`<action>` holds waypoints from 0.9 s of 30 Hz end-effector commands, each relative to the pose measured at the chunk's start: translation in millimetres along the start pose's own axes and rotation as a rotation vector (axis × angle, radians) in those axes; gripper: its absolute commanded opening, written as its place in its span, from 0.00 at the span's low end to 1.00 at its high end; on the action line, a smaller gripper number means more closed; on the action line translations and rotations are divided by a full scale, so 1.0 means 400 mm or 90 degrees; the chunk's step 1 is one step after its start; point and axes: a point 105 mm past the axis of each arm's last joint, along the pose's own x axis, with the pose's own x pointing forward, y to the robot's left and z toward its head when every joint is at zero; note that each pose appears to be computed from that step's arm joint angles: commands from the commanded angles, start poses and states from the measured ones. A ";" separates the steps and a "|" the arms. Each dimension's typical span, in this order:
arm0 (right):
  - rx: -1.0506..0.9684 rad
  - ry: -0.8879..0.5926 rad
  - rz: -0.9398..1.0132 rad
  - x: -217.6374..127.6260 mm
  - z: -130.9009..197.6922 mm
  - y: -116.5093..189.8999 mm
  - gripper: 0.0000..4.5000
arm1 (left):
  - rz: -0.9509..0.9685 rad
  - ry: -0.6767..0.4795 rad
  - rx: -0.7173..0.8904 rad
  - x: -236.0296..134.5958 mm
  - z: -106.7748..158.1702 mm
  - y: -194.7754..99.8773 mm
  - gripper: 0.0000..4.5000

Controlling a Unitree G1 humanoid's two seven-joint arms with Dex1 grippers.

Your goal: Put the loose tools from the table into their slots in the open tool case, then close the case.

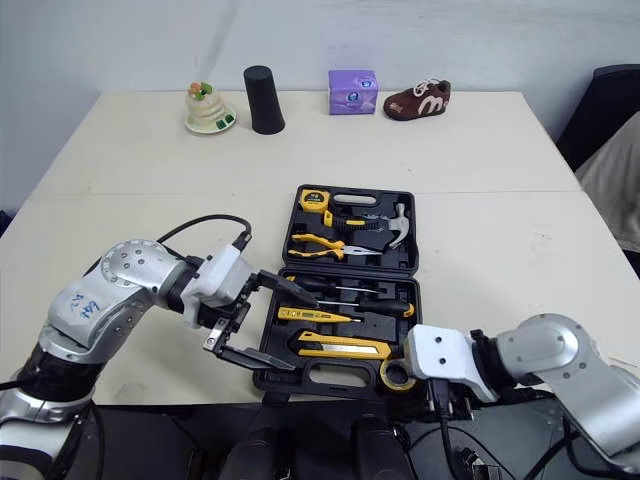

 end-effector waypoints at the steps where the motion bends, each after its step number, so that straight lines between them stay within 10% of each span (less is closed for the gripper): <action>1: -0.013 -0.062 -0.042 -0.028 0.038 -0.018 0.92 | 0.012 -0.006 0.024 -0.011 0.017 0.015 1.00; 5: 0.018 -0.134 -0.060 0.000 0.031 -0.014 0.71 | 0.015 -0.024 0.012 -0.011 0.022 0.023 1.00; 11: 0.067 -0.180 -0.094 0.038 -0.031 -0.010 0.04 | -0.008 -0.026 -0.007 -0.020 0.022 0.012 1.00; 27: 0.180 -0.083 -0.114 0.101 -0.237 0.000 0.01 | -0.027 -0.013 0.009 -0.029 0.034 0.021 1.00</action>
